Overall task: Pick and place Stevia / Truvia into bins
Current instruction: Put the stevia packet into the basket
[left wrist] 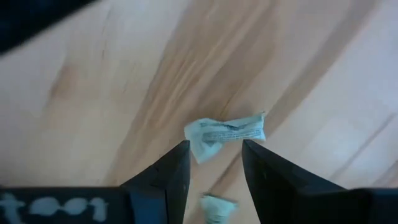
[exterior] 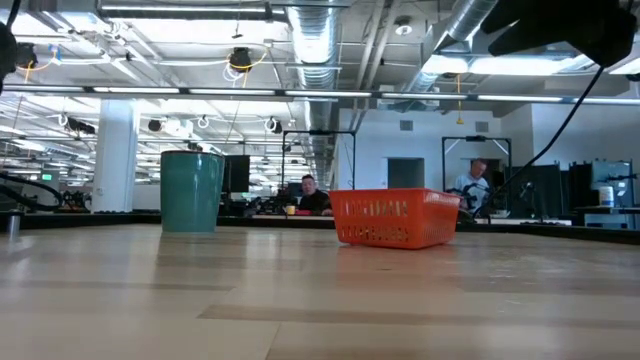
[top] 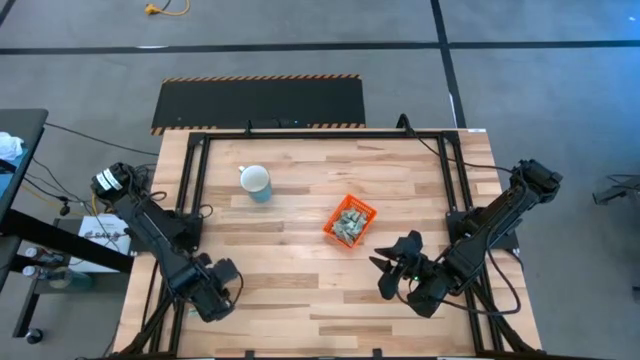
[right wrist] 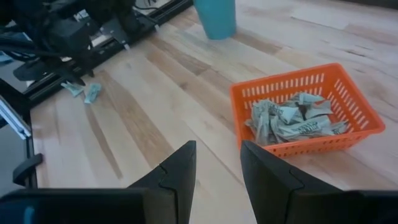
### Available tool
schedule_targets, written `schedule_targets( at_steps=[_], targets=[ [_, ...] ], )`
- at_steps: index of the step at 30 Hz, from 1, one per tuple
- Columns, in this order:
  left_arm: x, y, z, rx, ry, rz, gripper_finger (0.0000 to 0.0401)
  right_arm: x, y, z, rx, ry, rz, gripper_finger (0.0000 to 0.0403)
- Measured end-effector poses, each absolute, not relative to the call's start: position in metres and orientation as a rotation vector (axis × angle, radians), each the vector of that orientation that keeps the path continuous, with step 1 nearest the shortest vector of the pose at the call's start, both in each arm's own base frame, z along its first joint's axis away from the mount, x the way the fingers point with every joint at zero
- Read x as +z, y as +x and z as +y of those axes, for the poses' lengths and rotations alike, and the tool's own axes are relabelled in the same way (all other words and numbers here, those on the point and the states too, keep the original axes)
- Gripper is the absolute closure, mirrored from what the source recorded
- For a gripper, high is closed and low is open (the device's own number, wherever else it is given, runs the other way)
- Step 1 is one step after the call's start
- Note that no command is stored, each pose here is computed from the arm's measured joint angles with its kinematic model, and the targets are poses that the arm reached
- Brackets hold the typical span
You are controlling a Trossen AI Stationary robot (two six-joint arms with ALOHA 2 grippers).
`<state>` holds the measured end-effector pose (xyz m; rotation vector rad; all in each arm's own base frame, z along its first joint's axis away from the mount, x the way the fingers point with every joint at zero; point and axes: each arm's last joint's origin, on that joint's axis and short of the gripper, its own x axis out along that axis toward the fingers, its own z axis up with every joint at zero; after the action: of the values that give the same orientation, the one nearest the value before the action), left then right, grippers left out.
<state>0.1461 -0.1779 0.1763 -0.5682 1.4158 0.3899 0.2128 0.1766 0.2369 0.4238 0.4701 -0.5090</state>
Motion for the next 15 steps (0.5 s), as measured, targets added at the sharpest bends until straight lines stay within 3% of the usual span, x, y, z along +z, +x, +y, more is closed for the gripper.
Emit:
schedule_targets(
  at_steps=[10, 15],
  targets=[
    [0.176, 0.137, -0.185, -0.313, 0.165, 1.445, 0.0267, 0.232, 0.217, 0.178, -0.525, 0.414, 0.455, 0.0285],
    [0.177, 0.140, -0.189, -0.510, 0.375, 1.345, 0.0267, 0.218, 0.224, 0.184, -0.533, 0.396, 0.468, 0.0285]
  ],
)
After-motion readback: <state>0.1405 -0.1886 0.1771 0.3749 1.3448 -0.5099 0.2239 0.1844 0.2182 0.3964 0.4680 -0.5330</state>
